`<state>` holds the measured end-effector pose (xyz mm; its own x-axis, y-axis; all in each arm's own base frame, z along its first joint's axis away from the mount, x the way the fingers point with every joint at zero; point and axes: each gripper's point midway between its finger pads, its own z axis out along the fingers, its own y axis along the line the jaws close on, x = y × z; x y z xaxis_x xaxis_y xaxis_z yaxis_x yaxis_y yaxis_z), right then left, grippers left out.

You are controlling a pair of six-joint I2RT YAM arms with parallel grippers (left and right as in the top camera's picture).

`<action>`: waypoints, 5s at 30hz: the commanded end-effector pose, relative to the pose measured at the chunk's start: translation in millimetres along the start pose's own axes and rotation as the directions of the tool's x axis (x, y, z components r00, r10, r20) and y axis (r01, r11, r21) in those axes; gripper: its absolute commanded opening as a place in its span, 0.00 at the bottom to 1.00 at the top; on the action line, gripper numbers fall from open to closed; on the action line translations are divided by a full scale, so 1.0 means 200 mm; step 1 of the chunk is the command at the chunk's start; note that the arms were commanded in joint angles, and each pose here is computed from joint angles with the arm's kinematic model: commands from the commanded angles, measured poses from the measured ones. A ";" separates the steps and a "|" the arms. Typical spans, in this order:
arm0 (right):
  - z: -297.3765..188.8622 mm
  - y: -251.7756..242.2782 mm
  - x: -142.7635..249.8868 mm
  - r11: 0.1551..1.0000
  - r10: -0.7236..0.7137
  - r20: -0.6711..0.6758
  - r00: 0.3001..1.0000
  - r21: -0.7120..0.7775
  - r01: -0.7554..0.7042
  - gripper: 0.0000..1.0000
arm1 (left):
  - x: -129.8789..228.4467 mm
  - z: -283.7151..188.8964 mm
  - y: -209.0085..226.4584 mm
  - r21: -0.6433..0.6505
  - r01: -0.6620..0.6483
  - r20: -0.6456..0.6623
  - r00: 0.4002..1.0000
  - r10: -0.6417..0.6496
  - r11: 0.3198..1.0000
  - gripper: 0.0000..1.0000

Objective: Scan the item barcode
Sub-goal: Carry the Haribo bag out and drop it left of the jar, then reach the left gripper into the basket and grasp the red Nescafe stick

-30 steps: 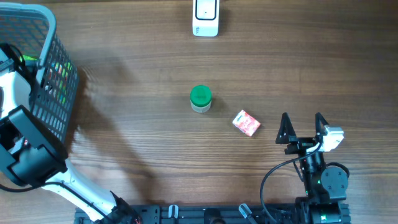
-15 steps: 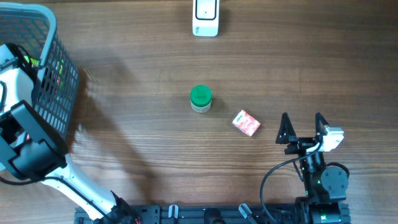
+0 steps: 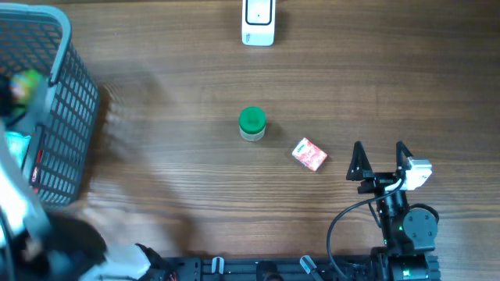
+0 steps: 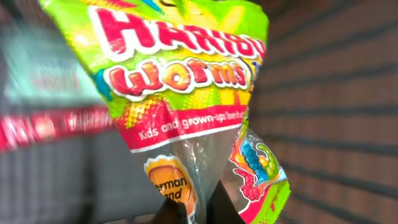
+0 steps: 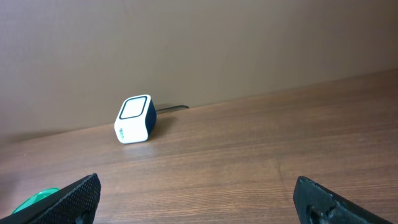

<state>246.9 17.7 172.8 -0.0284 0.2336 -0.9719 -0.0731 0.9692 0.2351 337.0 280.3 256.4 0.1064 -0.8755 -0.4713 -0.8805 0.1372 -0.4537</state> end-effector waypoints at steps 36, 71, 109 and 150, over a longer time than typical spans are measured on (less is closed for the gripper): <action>0.00 0.00 -0.01 1.000 0.001 0.009 1.000 0.007 -0.001 1.00 | 1.90 -0.49 0.43 0.223 -0.545 -0.462 0.671 0.580 0.808 0.04; 0.00 0.00 -0.01 1.000 0.001 0.009 1.000 0.007 -0.001 1.00 | 1.73 -0.89 0.07 0.453 -0.582 -0.161 0.692 0.704 0.676 1.00; 0.00 0.00 -0.01 1.000 0.002 0.009 1.000 0.006 -0.002 1.00 | 0.22 -1.33 -0.21 0.264 -0.440 0.398 0.860 0.319 0.858 1.00; 0.00 0.00 -0.01 1.000 0.001 0.009 1.000 0.007 -0.001 1.00 | 0.18 0.52 0.62 -0.539 0.044 -0.207 0.961 -0.183 0.841 1.00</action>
<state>246.9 17.7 172.8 -0.0284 0.2336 -0.9719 -0.0731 0.9692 0.2351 275.7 309.8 122.9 0.1563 -0.9602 -0.2315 -0.9874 -0.1576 -0.0129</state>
